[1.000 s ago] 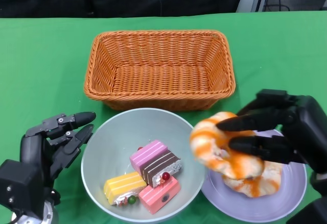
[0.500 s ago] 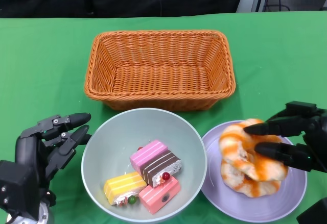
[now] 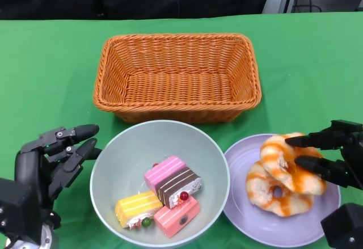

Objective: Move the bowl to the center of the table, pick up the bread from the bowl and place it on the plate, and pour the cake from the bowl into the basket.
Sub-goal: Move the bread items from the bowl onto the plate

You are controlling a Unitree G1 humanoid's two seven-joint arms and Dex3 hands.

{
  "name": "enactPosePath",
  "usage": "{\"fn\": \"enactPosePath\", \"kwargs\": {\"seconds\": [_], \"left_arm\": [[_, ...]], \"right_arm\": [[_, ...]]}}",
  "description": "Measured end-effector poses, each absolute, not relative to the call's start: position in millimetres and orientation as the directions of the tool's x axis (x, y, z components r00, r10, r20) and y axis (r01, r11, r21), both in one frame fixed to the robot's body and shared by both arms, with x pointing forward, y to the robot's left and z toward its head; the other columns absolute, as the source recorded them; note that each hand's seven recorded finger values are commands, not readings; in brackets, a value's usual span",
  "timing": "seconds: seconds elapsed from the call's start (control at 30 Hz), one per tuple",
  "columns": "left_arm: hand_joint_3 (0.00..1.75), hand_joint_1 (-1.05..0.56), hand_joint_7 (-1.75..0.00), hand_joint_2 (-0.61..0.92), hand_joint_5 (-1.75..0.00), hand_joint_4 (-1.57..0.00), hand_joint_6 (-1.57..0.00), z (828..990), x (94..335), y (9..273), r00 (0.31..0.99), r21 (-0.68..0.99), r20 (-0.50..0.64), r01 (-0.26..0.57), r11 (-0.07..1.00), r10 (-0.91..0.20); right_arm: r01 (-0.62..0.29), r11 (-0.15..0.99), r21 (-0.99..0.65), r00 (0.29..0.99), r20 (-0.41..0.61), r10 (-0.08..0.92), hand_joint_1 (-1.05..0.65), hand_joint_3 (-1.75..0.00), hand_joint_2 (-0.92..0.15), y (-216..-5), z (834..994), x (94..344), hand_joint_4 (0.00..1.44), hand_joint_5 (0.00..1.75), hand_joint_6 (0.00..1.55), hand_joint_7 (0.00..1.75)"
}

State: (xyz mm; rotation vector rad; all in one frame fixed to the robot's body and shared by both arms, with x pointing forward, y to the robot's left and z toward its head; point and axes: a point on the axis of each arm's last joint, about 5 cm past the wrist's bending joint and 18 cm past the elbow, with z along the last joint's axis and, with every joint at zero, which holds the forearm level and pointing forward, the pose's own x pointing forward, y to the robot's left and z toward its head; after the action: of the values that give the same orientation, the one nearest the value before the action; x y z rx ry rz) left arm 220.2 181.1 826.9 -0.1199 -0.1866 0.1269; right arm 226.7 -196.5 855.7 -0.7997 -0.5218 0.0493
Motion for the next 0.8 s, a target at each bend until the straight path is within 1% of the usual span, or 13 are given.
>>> {"fn": "enactPosePath", "kwargs": {"seconds": [0.13, 0.3, 0.5, 0.7, 0.8], "left_arm": [[0.06, -0.35, -0.18, 0.92, -0.75, -1.02, -1.21, 827.4, 220.0, 181.6, 0.974, -0.13, 0.182, -0.114, 0.985, 0.137], [0.07, -0.35, -0.18, 0.92, -0.74, -1.03, -1.22, 827.4, 219.4, 181.4, 0.974, -0.124, 0.184, -0.111, 0.986, 0.133], [0.07, -0.35, -0.17, 0.92, -0.72, -1.04, -1.23, 827.2, 219.1, 181.6, 0.974, -0.124, 0.183, -0.113, 0.986, 0.135], [0.07, -0.35, -0.16, 0.92, -0.71, -1.03, -1.22, 827.3, 219.1, 181.4, 0.974, -0.122, 0.183, -0.112, 0.986, 0.133], [0.08, -0.36, -0.15, 0.92, -0.71, -1.03, -1.22, 827.3, 219.1, 181.6, 0.974, -0.121, 0.183, -0.111, 0.986, 0.132]], "right_arm": [[0.159, 0.706, -0.69, 0.881, 0.421, 0.214, -0.14, 0.0, -0.8, -195.8, 850.3, 230.3, 0.92, 0.78, 1.15, 0.0], [0.156, 0.709, -0.688, 0.889, 0.411, 0.203, -0.14, 0.0, -0.8, -194.8, 846.7, 235.1, 0.93, 0.76, 1.15, 0.0], [0.151, 0.719, -0.679, 0.896, 0.4, 0.19, -0.15, 0.0, -0.81, -194.0, 843.4, 235.3, 0.91, 0.76, 1.15, 0.0], [0.134, 0.728, -0.672, 0.883, 0.414, 0.22, -0.27, 0.0, -0.83, -189.6, 842.6, 234.6, 0.78, 0.85, 1.05, 0.0], [0.118, 0.73, -0.674, 0.879, 0.412, 0.239, -0.32, 0.0, -0.83, -188.0, 842.7, 234.5, 0.73, 0.8, 1.02, 0.0]]}}
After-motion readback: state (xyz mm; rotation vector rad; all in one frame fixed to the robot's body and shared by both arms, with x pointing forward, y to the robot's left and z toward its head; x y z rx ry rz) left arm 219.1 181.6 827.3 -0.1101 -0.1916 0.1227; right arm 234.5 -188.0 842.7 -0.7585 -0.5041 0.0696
